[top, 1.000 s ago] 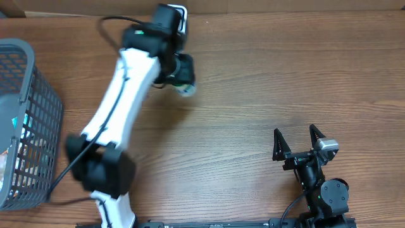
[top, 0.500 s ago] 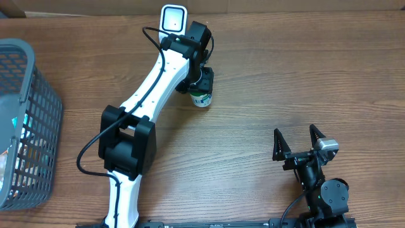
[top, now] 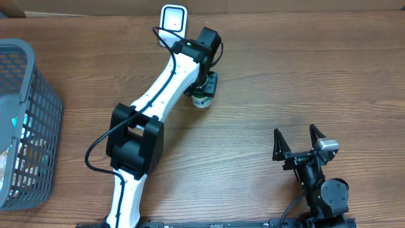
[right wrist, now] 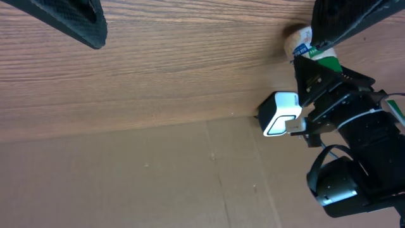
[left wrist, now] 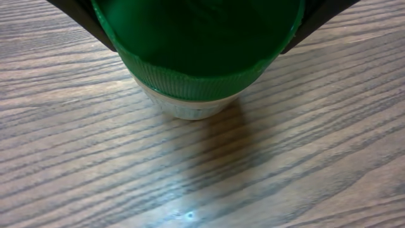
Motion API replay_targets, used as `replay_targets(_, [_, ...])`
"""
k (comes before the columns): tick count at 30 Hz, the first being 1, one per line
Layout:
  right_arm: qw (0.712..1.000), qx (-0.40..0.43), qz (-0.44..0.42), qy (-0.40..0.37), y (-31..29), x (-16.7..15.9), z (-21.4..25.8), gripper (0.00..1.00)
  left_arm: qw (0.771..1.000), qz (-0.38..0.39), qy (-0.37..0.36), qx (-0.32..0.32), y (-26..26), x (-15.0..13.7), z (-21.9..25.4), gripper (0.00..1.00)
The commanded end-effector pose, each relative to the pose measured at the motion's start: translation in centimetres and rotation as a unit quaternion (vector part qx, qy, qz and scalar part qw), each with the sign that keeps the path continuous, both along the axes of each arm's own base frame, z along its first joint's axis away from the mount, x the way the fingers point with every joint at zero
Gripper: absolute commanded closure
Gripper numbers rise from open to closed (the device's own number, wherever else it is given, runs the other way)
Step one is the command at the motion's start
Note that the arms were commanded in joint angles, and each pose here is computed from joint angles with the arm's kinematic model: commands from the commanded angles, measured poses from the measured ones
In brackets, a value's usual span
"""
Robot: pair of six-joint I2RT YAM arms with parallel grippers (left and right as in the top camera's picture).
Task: Scan the item barcode
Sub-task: 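Carry the green-lidded jar with the left gripper toward the scanner, then set the jar down on the table and open the left gripper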
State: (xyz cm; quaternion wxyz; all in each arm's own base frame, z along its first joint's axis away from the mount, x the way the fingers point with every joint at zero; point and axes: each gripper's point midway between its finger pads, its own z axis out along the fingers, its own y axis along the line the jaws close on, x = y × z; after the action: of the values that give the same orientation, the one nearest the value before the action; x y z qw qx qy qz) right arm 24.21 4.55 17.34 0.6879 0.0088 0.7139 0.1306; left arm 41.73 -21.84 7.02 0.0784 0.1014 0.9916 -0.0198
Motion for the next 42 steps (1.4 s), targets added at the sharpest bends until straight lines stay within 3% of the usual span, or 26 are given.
replay_targets(1, [1.000,0.000,0.004,0.000,0.2,0.0,-0.3,0.00,1.000,-0.008,-0.006,0.024,-0.2,-0.5,-0.6,0.66])
replay_targets(8, [1.000,0.000,0.004,0.000,0.2,0.0,-0.3,0.00,1.000,-0.006,-0.004,0.020,-0.6,-0.8,-1.4,0.50])
replay_targets(13, [1.000,0.000,0.004,0.000,0.2,0.0,-0.3,0.00,1.000,-0.008,0.001,0.011,-0.9,-1.0,-1.4,0.26])
replay_targets(18, [1.000,0.000,0.004,0.000,0.2,0.0,-0.3,0.00,1.000,-0.009,0.005,0.006,-1.1,-1.1,-1.4,0.16])
replay_targets(27, [1.000,0.000,0.004,0.000,0.2,0.0,-0.3,0.00,1.000,-0.006,-0.005,-0.007,-1.2,-0.5,-0.1,0.09])
replay_targets(36, [1.000,0.000,0.004,0.000,0.2,0.0,-0.3,0.00,0.996,0.031,-0.073,-0.048,1.4,2.0,10.2,0.09])
replay_targets(42, [1.000,0.000,0.004,0.000,0.2,0.0,-0.3,0.00,0.985,0.089,-0.130,-0.067,7.5,1.6,18.8,0.09])
